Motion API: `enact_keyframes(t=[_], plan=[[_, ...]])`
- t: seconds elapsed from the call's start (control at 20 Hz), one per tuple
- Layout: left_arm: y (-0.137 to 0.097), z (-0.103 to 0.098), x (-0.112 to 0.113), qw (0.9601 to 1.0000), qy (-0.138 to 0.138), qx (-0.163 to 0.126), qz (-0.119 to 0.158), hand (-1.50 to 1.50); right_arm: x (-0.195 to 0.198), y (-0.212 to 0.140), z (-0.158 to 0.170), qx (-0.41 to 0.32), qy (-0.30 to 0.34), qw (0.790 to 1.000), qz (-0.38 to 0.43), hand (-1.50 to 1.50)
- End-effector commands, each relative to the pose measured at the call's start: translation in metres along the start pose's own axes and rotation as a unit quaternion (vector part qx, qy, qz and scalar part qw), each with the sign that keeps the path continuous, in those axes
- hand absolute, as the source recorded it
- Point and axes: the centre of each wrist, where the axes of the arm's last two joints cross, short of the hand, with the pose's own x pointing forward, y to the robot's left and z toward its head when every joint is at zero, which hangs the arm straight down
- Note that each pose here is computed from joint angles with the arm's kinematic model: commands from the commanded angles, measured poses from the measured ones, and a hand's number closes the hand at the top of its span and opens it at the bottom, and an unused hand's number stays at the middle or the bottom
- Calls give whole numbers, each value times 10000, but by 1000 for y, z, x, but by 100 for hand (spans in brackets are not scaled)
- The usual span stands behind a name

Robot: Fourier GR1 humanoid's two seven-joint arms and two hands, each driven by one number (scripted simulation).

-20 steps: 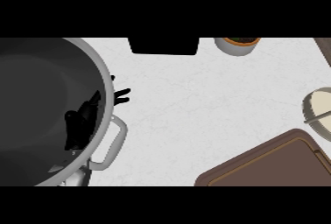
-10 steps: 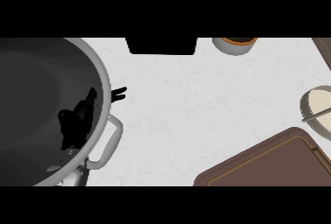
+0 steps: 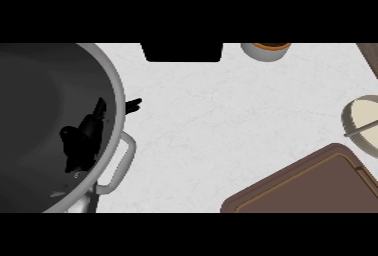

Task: Pick the cupcake from the tray and place it in the tiered basket

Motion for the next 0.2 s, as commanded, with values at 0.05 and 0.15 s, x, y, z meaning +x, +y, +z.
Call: enact_keyframes(t=[0.05,0.15], plan=[[4,3,1,9987,-425,261,99,0,-20,-21,30,33,-9,9996,-288,-150],[9,1,-3,9990,-369,249,48,0,-19,-26,34,54,-1,9991,-413,-150]])
